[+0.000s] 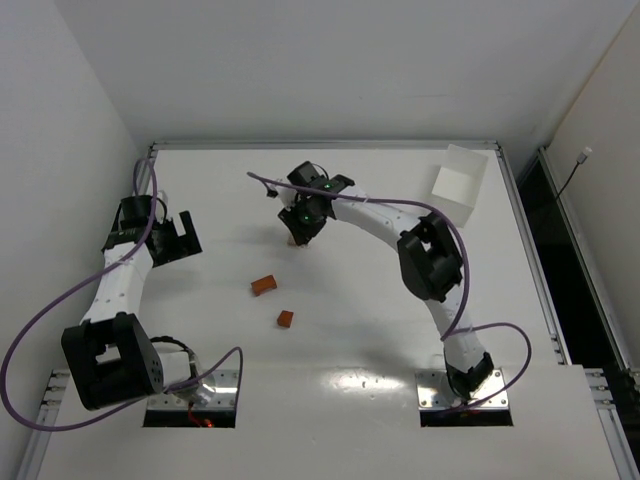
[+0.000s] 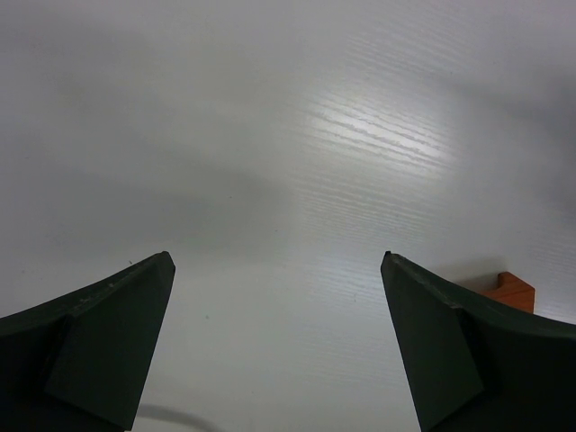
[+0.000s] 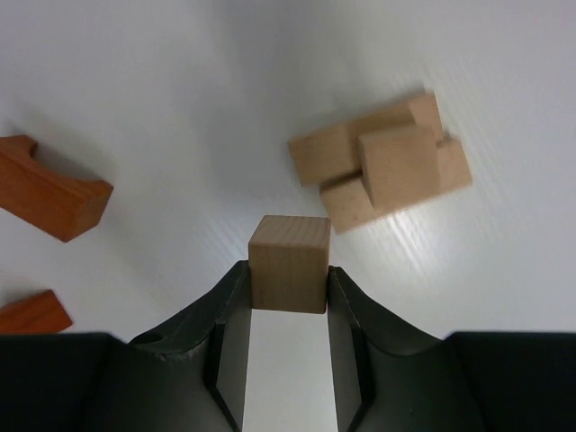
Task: Build the wood block tower
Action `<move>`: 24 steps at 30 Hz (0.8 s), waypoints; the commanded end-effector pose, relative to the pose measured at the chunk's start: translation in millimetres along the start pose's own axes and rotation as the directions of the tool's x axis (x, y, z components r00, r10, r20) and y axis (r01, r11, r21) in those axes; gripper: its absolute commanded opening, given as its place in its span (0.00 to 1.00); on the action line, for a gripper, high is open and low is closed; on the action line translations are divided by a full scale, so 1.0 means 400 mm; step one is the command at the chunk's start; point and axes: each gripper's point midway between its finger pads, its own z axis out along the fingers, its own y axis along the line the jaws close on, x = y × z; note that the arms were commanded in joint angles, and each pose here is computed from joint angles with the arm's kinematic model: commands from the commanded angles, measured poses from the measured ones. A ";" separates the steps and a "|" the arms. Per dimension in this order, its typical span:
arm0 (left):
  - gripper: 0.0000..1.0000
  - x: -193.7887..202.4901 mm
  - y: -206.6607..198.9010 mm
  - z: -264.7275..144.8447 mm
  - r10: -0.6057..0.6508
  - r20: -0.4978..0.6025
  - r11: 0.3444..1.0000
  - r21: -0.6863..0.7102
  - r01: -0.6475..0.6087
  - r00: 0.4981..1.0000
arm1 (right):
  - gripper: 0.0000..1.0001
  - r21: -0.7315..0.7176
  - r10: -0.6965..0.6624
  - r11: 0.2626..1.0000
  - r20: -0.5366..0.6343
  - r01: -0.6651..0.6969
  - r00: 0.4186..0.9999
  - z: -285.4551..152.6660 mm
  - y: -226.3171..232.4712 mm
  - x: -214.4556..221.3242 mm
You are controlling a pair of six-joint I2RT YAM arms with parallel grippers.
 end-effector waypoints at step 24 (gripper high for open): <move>1.00 -0.040 -0.003 -0.036 -0.021 0.095 1.000 0.003 0.021 0.995 | 0.00 0.389 0.663 0.572 0.299 -0.722 0.686 -0.117 0.021 -0.102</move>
